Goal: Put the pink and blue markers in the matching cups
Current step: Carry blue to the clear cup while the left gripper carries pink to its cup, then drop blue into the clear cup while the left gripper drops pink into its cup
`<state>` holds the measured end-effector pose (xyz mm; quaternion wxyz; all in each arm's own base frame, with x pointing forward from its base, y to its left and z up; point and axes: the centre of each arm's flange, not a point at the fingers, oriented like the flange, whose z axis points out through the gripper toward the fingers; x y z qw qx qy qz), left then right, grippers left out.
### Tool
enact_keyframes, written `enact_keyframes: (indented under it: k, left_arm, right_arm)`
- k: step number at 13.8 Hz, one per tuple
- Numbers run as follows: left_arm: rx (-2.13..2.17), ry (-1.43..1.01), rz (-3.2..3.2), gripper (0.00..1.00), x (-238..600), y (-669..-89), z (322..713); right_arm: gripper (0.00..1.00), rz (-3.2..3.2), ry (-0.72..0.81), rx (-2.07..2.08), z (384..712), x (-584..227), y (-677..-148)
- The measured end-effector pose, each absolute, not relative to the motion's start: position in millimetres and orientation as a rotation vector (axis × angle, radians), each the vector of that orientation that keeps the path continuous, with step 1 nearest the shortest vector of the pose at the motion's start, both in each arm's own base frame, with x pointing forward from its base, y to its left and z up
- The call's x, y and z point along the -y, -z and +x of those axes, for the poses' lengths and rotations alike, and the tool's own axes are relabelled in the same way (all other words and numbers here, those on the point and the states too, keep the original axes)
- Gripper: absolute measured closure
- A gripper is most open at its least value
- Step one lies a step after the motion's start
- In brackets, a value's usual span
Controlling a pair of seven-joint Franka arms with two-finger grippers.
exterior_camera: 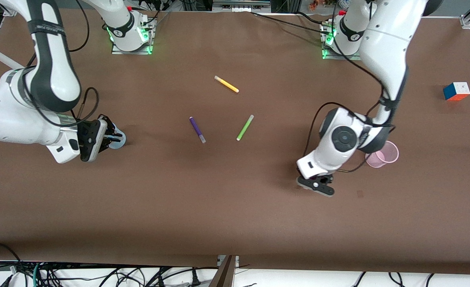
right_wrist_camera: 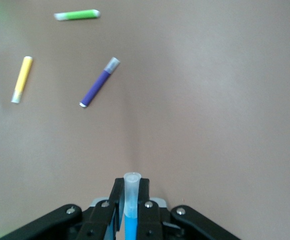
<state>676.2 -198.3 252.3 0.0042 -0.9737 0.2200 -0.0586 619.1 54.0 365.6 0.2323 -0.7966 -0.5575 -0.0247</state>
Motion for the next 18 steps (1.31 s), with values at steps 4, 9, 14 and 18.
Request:
enact_keyframes:
  k: [4,9,14,18]
  left_arm:
    - [-0.887,0.185,-2.982,0.82,132.3,-305.4,690.0]
    - [-1.193,0.157,-3.092,0.82,33.6,-362.5,697.0]
    - [-1.616,0.322,-3.25,0.82,-54.5,-347.8,679.0]
    - [-1.983,0.533,-3.228,0.82,-104.5,-325.9,658.4]
  right_arm:
    - [0.85,-1.994,0.177,1.546,602.4,-4.5,-332.7]
    - [0.85,-1.844,0.274,1.645,594.3,15.4,-322.6]
    - [0.79,-1.802,0.294,1.624,581.8,24.1,-303.5]
    - [0.36,-1.835,0.311,1.587,583.9,36.6,-309.4]
